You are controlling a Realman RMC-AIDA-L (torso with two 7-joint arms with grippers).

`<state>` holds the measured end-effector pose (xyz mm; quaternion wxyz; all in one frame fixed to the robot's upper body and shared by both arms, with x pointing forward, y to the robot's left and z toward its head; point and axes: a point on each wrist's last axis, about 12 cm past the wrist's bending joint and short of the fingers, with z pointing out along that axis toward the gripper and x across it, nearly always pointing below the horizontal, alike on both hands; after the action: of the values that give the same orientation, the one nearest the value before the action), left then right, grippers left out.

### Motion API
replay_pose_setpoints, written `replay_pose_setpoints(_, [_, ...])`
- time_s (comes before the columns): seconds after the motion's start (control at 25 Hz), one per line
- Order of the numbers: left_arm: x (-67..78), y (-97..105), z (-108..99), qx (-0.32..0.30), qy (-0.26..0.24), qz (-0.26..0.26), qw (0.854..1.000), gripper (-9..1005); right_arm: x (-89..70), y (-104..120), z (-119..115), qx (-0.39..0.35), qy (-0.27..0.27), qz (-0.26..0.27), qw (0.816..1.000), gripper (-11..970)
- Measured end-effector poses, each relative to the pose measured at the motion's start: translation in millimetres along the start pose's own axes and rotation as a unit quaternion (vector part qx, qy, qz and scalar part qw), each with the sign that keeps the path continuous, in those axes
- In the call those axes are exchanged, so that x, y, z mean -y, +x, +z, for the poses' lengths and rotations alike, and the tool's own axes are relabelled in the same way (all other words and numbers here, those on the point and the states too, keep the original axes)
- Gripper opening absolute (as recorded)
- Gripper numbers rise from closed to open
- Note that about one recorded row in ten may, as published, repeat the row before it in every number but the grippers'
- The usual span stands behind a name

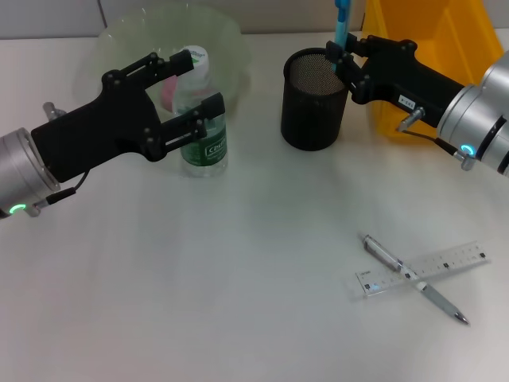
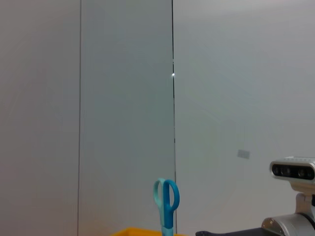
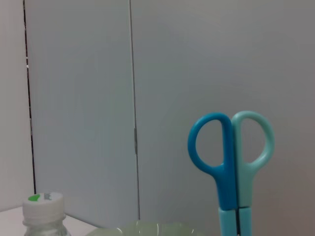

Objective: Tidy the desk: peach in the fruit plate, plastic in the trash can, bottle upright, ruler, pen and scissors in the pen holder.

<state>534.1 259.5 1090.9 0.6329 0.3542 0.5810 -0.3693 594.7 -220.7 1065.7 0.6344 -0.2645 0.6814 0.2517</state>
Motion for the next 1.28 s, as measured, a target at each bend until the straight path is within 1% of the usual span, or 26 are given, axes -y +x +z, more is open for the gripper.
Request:
replay_pose_setpoints(0.24, [-1.6,-2,5,0.002,0.005,0.003,1.000,726,-0.8,4,-3,-0.005,0.002,0.004,1.000,249])
replay_pose_setpoints(0.64, [-1.3,-2,4,0.002,0.005,0.002,1.000,725,-1.2,6,-6,-0.006,0.004,0.005,1.000,252])
replay_pose_setpoints(0.8, [-0.3,0,2,0.001,0.002,-0.001,1.000,725,-2.5,8,-10,-0.001,0.001,0.008,1.000,271])
replay_pose_setpoints(1.0, [1.0,1,0,0.001,0.001,-0.003,1.000,725,-7.2,8,-24,0.030,-0.010,0.022,0.999,294])
replay_pose_setpoints(1.04, [1.2,1,0,0.001,0.001,-0.003,1.000,725,-9.6,9,-31,0.042,-0.016,0.030,0.999,299])
replay_pose_setpoints(1.08, [1.2,1,0,0.001,0.001,-0.003,1.000,725,-9.6,9,-31,0.042,-0.016,0.030,0.999,303])
replay_pose_setpoints(1.2, [2.8,1,-2,0.004,0.004,-0.004,1.000,725,-12.9,13,-49,0.057,-0.023,0.050,0.997,317])
replay_pose_setpoints(1.24, [3.4,1,-2,0.005,0.005,-0.005,1.000,725,-14.7,16,-61,0.066,-0.025,0.066,0.995,322])
replay_pose_setpoints(1.28, [3.4,1,-2,0.005,0.005,-0.005,1.000,725,-14.7,16,-61,0.066,-0.025,0.066,0.995,327])
